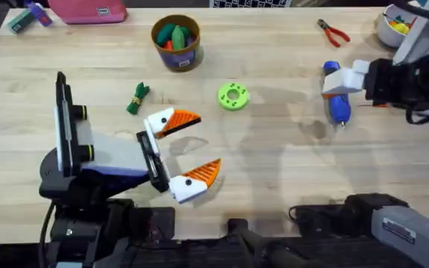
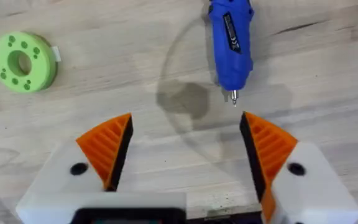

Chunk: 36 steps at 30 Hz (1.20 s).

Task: Pick up the gripper from the table and insert it into the empty holder that is missing its gripper. Then pick up a screw, insert it into the mounting hole, and use the screwdriver to tighten it. Finally, clean up the table by picking up the vegetable and placing it into the bucket.

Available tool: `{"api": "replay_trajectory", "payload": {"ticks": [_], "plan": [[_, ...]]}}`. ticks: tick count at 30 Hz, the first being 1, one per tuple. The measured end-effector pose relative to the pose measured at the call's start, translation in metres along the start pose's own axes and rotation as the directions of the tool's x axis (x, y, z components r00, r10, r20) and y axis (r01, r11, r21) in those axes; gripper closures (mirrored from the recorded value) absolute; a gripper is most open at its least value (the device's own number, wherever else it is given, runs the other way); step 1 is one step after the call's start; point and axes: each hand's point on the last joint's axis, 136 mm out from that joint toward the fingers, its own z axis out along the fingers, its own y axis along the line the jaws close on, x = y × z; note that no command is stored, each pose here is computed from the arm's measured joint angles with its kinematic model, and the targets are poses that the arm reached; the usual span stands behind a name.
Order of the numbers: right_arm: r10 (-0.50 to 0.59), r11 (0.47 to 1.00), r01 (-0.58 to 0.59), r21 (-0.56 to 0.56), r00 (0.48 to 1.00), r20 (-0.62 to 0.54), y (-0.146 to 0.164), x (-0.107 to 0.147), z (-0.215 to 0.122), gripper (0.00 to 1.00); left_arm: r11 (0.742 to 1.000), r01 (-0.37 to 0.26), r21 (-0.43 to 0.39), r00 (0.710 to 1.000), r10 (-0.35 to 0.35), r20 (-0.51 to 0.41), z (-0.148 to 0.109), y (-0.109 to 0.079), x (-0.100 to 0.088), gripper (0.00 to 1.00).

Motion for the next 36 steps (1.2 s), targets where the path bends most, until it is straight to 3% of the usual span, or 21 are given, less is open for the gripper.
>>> {"api": "replay_trajectory", "payload": {"ticks": [17,18,22,24,26,36], "plan": [[0.009,1.0,-0.009,0.002,1.0,-0.009,0.0004,-0.0013,0.0037,0.008,1.0,0.0,0.0,1.0,0.0,0.0,0.0,0.0,0.0,0.013],[0.009,1.0,-0.009,0.002,1.0,-0.009,0.0004,-0.0012,0.0037,0.009,1.0,0.002,0.0,1.0,-0.002,0.0,0.0,-0.0001,0.0,0.043],[0.009,1.0,-0.009,0.002,1.0,-0.009,0.0004,-0.0013,0.0037,0.007,1.0,0.0,0.001,1.0,0.0,0.0,0.0,-0.0001,0.0,0.682],[0.009,1.0,-0.009,0.002,1.0,-0.009,0.0004,-0.0012,0.0037,0.008,1.0,-0.005,0.0,1.0,0.005,0.0,0.0,0.0,0.0,0.954],[0.009,1.0,-0.009,0.002,1.0,-0.009,0.0004,-0.0013,0.0037,0.008,1.0,-0.004,0.0,1.0,0.004,0.0,0.0,-0.0001,0.0,0.991],[0.01,1.0,-0.01,0.002,1.0,-0.009,0.0004,-0.0013,0.0037,0.007,1.0,-0.004,0.0,1.0,0.004,0.0,0.0,-0.0001,0.0,0.993]]}}
